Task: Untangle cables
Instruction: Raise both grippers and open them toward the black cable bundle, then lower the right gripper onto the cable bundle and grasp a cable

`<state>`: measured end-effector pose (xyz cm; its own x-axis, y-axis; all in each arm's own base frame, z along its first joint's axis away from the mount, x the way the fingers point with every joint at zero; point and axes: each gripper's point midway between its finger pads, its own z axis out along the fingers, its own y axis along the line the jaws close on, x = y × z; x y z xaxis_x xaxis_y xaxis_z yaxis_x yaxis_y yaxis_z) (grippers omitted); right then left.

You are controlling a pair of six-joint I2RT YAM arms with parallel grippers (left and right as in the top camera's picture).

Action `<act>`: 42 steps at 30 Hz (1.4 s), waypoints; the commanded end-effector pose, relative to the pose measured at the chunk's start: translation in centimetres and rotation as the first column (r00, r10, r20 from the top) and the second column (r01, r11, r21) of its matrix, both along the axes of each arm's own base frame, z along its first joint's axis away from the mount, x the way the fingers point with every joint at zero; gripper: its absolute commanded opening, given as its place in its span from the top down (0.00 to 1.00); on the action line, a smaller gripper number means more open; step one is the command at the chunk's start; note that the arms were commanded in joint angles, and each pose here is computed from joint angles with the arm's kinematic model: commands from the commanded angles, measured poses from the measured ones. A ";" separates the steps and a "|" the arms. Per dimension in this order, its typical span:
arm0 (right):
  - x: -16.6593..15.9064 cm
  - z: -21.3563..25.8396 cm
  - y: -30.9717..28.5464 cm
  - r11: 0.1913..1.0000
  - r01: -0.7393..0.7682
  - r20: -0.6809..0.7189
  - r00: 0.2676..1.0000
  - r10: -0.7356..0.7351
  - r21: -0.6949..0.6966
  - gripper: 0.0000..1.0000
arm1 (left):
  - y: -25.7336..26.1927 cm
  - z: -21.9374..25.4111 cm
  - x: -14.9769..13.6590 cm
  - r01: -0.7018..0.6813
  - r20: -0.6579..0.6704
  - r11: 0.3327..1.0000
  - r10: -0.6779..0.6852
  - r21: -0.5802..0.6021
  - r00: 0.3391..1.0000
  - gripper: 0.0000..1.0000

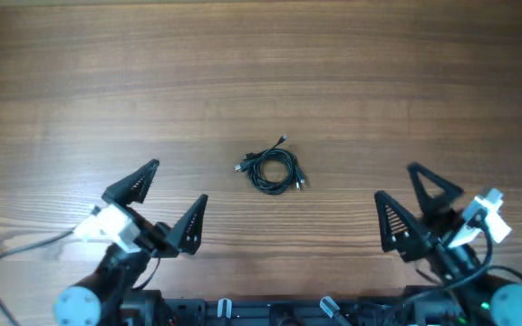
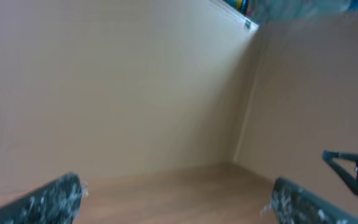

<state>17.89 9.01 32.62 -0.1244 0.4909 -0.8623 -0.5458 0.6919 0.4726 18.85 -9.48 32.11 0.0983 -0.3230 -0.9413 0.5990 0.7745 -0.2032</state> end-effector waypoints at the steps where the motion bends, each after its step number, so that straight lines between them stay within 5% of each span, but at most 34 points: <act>1: 0.1 3.2 -1.6 0.960 0.139 -0.008 0.989 -0.145 -0.242 0.00 | -0.6 2.5 1.1 0.036 -0.190 0.998 -0.026 0.046 0.981 0.00; 3: 0.8 3.7 -1.8 0.941 0.105 -0.132 0.979 -0.154 -0.322 0.00 | -0.8 1.7 3.1 0.069 -0.397 0.992 -0.023 0.102 0.918 0.00; 5: 2.3 3.1 -1.4 0.945 0.016 -0.312 0.942 -0.124 -0.328 0.00 | -1.1 -0.3 5.2 0.119 -0.674 0.989 -0.028 0.088 0.738 0.00; 8: 3.4 2.5 2.2 0.960 -0.234 -0.479 0.868 0.133 -0.157 0.00 | -3.8 -1.0 5.7 0.261 -0.831 0.959 -0.236 -0.114 0.504 0.00; 9: 4.2 1.5 2.8 0.961 -0.269 -0.560 0.806 0.191 -0.061 0.00 | -4.8 -2.0 6.5 0.271 -0.867 0.934 -0.325 -0.232 0.377 0.00; 11: 5.5 -0.3 3.3 0.951 -0.308 -0.639 0.732 0.235 -0.003 0.01 | -4.9 -4.5 7.9 0.246 -0.905 0.937 -0.316 -0.249 0.287 0.00; 13: 5.9 -3.1 3.3 0.946 -0.325 -0.721 0.658 0.219 -0.009 0.06 | -4.5 -8.7 8.6 0.183 -0.964 0.964 -0.221 -0.193 0.150 0.00; 15: 6.8 -7.1 2.2 0.956 -0.270 -0.820 0.569 0.062 -0.115 0.06 | -2.4 -14.2 8.7 0.056 -0.999 0.997 0.049 0.048 -0.016 0.00; 18: 6.9 -11.1 3.0 0.934 -0.298 -0.894 0.446 -0.047 -0.198 0.07 | -1.0 -18.1 9.1 -0.049 -0.955 0.963 0.257 0.267 -0.148 0.00; 25: 6.9 -18.4 9.3 0.838 -0.475 -0.948 0.287 -0.140 -0.268 0.07 | -0.2 -20.3 11.1 -0.073 -0.942 0.949 0.292 0.307 -0.163 0.00; 27: 7.4 -19.1 11.5 0.820 -0.516 -0.948 0.304 -0.094 -0.247 0.11 | 1.1 -20.3 11.5 -0.154 -0.942 0.941 0.268 0.300 -0.201 0.00; 30: 8.7 -19.5 15.1 0.798 -0.556 -0.928 0.371 -0.011 -0.232 0.35 | 3.2 -20.3 11.7 -0.251 -0.940 0.922 0.232 0.294 -0.249 0.00; 32: 9.2 -20.4 16.9 0.782 -0.578 -0.921 0.390 0.014 -0.233 0.42 | 3.5 -20.4 11.4 -0.253 -0.936 0.920 0.232 0.300 -0.265 0.00; 35: 9.7 -24.2 17.1 0.826 -0.498 -0.943 0.312 -0.114 -0.264 0.45 | 3.7 -20.5 11.2 -0.257 -0.932 0.917 0.234 0.306 -0.276 0.00; 42: 9.4 -29.4 18.9 0.547 -0.739 -0.896 0.443 -0.046 -0.393 0.36 | 6.7 -20.5 11.4 -0.343 -0.930 0.888 0.201 0.305 -0.307 0.00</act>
<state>27.12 27.39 4.81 -0.9218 -0.3147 -0.2266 -0.3806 0.8460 0.3735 30.12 -3.59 11.56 -0.7794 -0.6265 -0.0019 -0.5994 0.7465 -0.2891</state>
